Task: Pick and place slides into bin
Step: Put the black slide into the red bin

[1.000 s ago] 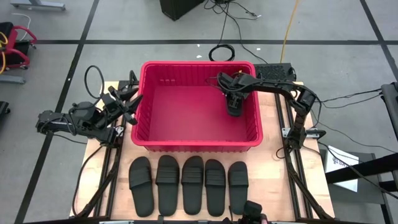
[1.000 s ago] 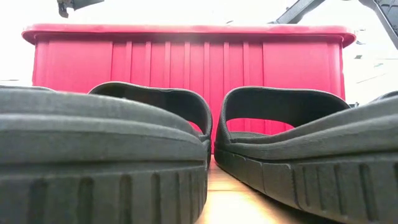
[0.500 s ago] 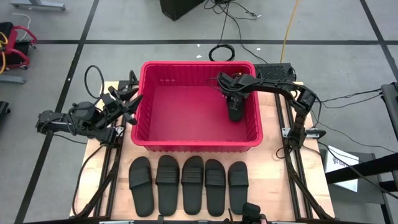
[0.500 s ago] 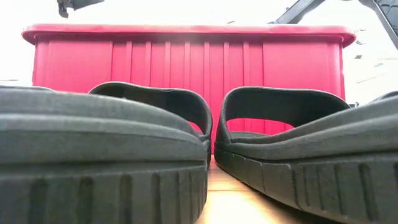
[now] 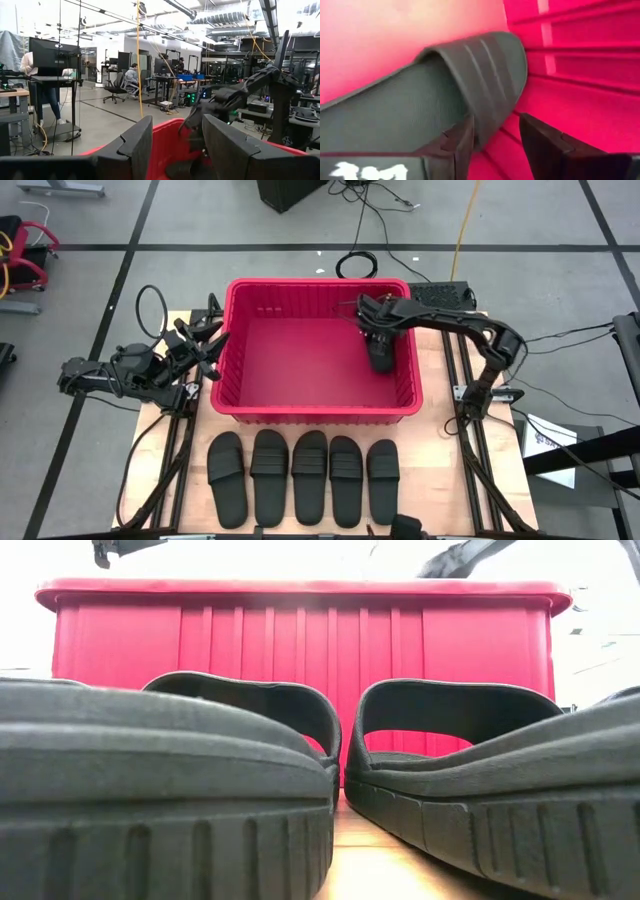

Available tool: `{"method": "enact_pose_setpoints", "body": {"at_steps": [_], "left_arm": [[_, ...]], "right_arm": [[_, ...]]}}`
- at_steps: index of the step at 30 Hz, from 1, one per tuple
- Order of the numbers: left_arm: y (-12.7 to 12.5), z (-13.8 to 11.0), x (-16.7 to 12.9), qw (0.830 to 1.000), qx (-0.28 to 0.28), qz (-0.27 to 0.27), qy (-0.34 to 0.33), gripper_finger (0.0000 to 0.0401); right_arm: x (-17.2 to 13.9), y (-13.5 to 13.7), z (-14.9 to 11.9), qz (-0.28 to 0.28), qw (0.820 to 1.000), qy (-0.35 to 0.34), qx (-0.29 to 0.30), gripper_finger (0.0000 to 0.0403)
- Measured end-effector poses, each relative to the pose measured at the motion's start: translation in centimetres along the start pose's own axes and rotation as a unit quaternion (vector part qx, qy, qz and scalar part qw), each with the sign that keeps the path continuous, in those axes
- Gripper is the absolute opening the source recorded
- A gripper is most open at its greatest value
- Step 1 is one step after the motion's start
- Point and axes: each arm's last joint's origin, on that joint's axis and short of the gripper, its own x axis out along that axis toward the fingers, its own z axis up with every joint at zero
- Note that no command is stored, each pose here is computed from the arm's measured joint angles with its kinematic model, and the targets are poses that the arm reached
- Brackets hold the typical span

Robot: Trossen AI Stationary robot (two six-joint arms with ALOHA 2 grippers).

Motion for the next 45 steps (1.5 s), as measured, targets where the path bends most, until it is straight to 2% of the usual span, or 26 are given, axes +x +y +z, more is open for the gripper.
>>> {"method": "enact_pose_setpoints", "body": {"at_steps": [5,17,32,45], "left_arm": [[0.0,0.0,0.0,1.0,0.0,0.0,0.0,0.0179],[0.0,0.0,0.0,1.0,-0.003,-0.003,0.0,0.0179],[-0.1,-0.3,0.0,1.0,-0.01,-0.017,0.011,0.0179],[0.0,-0.2,0.0,1.0,0.015,-0.005,0.006,0.0179]], "right_arm": [[-3.6,0.0,-0.6,0.022,0.998,-0.064,0.014,0.0153],[-10.4,-0.5,-3.0,0.007,0.985,-0.169,0.041,0.0153],[-15.7,0.7,-4.6,0.007,0.957,-0.288,0.033,0.0153],[-19.2,3.0,-6.5,0.047,0.935,-0.349,0.027,0.0153]]}}
